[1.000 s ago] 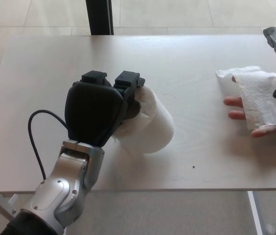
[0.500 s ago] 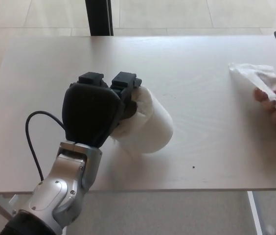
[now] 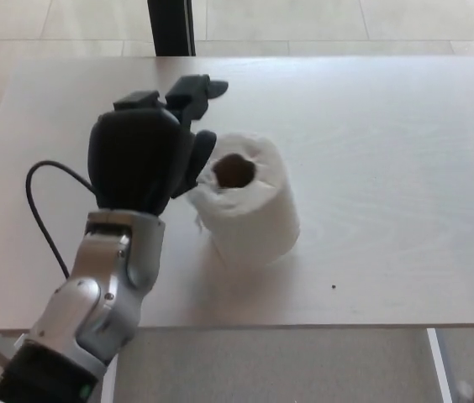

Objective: A toilet paper roll is kept in the middle of the desk infront of the robot. The robot places its left hand on the top of the toilet paper roll to hold it still and uses its right hand to tear off a piece of toilet paper from it and hands the paper to a person

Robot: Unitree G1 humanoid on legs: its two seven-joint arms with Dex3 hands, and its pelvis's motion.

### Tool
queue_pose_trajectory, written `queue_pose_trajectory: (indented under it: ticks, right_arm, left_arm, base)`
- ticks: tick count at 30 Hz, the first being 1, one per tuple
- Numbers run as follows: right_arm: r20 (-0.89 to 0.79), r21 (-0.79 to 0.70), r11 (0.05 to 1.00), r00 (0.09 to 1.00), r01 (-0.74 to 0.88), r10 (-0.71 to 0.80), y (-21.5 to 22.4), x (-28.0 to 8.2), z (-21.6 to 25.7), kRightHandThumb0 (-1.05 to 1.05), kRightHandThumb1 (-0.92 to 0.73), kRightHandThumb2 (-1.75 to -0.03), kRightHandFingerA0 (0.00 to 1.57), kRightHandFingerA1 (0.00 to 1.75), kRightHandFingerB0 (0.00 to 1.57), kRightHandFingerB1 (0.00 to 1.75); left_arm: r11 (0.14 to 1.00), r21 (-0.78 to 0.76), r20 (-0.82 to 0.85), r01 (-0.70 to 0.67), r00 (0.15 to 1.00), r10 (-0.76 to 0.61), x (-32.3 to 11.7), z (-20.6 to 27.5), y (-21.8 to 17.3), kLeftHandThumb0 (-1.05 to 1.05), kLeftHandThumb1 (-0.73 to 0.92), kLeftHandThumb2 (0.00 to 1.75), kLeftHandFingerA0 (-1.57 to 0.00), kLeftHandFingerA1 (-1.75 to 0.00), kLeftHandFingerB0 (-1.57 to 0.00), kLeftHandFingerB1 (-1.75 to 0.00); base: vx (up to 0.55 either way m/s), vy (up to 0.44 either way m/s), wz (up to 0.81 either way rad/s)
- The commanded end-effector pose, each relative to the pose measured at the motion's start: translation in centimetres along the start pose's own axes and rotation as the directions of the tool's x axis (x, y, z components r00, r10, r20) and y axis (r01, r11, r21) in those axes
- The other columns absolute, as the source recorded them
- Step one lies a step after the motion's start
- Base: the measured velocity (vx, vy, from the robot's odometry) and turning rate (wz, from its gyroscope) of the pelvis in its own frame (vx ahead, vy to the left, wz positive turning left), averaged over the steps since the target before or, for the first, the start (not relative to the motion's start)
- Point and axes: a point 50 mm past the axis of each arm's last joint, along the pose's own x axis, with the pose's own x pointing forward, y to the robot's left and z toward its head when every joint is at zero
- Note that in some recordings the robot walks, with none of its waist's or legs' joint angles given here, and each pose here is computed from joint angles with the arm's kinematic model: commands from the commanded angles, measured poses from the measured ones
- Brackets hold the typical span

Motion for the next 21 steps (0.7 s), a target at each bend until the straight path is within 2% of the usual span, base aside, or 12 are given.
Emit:
queue_pose_trajectory:
  ticks: [1,8,9,10,11,12,13,16,17,18,19,21]
  right_arm:
    - [-0.038,0.089,0.996,0.999,0.023,-0.02,-1.8,-2.6,-3.4,-1.01,-0.67,-0.96,0.0,0.1,0.16,0.21]
    - [-0.069,0.159,0.984,0.995,0.081,-0.071,-2.5,-4.7,-4.0,-0.79,-0.57,-0.85,0.0,0.09,0.13,0.36]
    - [-0.086,0.18,0.979,0.993,0.094,-0.079,-2.4,-5.3,-4.5,-0.66,-0.7,-0.64,0.0,0.01,0.18,0.28]
    - [-0.116,0.189,0.977,0.99,0.099,-0.078,-2.3,-6.0,-5.1,-0.8,-0.58,-0.85,0.0,0.06,0.14,0.34]
    - [-0.141,0.218,0.969,0.986,0.114,-0.085,-2.3,-6.5,-5.5,-0.64,-0.59,-0.77,0.0,0.0,0.14,0.33]
    - [-0.165,0.24,0.965,0.984,0.11,-0.072,-2.3,-7.1,-6.1,-0.84,-0.58,-0.84,0.0,0.05,0.14,0.33]
    - [-0.167,0.243,0.964,0.983,0.11,-0.07,-2.3,-7.3,-6.1,-0.84,-0.58,-0.84,0.0,0.05,0.14,0.33]
    - [-0.281,0.295,0.937,0.954,0.187,-0.102,-2.1,-10.3,-8.4,-0.76,-0.55,-0.83,0.0,0.1,0.16,0.37]
    - [-0.328,0.292,0.931,0.937,0.219,-0.118,-1.8,-11.1,-9.4,-0.69,-0.7,-0.61,0.0,0.04,0.2,0.29]
    - [-0.364,0.305,0.926,0.926,0.221,-0.101,-1.5,-12.1,-10.1,-0.75,-0.74,-0.63,0.0,0.0,0.15,0.31]
    - [-0.408,0.311,0.918,0.907,0.245,-0.104,-0.9,-13.5,-11.3,-0.93,-0.65,-0.93,0.0,0.13,0.11,0.39]
    - [-0.514,0.304,0.905,0.851,0.298,-0.107,0.5,-16.2,-14.1,-0.86,-0.66,-0.82,0.0,0.0,0.01,0.38]
  left_arm:
    - [0.908,-0.419,0.03,0.01,1.0,0.003,7.8,2.6,9.9,-0.31,0.69,0.66,-0.65,-0.72,-0.42,-0.52]
    - [0.861,-0.492,0.023,-0.129,0.987,0.161,9.9,4.5,16.6,-0.35,0.69,0.63,-0.72,-0.76,-0.51,-0.54]
    - [0.817,-0.561,0.021,-0.135,0.984,0.177,9.1,4.0,17.4,-0.29,0.72,0.67,-0.66,-0.71,-0.46,-0.56]
    - [0.761,-0.633,0.005,-0.141,0.982,0.187,7.8,3.2,17.9,-0.28,0.74,0.67,-0.66,-0.73,-0.46,-0.55]
    - [0.747,-0.644,-0.029,-0.164,0.981,0.191,6.5,2.4,18.3,-0.32,0.73,0.67,-0.66,-0.76,-0.46,-0.55]
    - [0.75,-0.638,-0.047,-0.177,0.98,0.191,5.0,1.5,18.5,-0.31,0.7,0.7,-0.62,-0.82,-0.44,-0.58]
    - [0.75,-0.637,-0.048,-0.175,0.981,0.189,4.8,1.5,18.5,-0.31,0.7,0.7,-0.62,-0.82,-0.44,-0.58]
    - [0.817,-0.546,-0.121,-0.185,0.983,0.141,-1.6,-2.2,18.3,-0.27,0.71,0.69,-0.6,-0.72,-0.4,-0.54]
    - [0.814,-0.551,-0.183,-0.183,0.978,0.097,-3.8,-3.7,18.0,-0.22,0.75,0.66,-0.57,-0.74,-0.37,-0.52]
    - [0.815,-0.545,-0.257,-0.198,0.964,0.062,-6.2,-5.3,17.8,-0.23,0.76,0.62,-0.57,-0.7,-0.39,-0.49]
    - [0.834,-0.506,-0.371,-0.219,0.929,0.019,-9.0,-7.3,17.7,-0.32,0.75,0.62,-0.59,-0.62,-0.41,-0.45]
    - [0.839,-0.465,-0.568,-0.282,0.822,-0.039,-14.3,-11.2,17.4,-0.32,0.77,0.63,-0.57,-0.58,-0.4,-0.43]
  base:
    - [0.0,0.0,0.0]
    - [0.0,0.0,0.0]
    - [0.0,0.0,0.0]
    - [0.0,0.0,0.0]
    - [0.0,0.0,0.0]
    - [0.0,0.0,0.0]
    - [0.0,0.0,0.0]
    - [0.0,0.0,0.0]
    - [0.0,0.0,0.0]
    - [0.0,0.0,0.0]
    - [0.0,0.0,0.0]
    - [0.0,0.0,0.0]
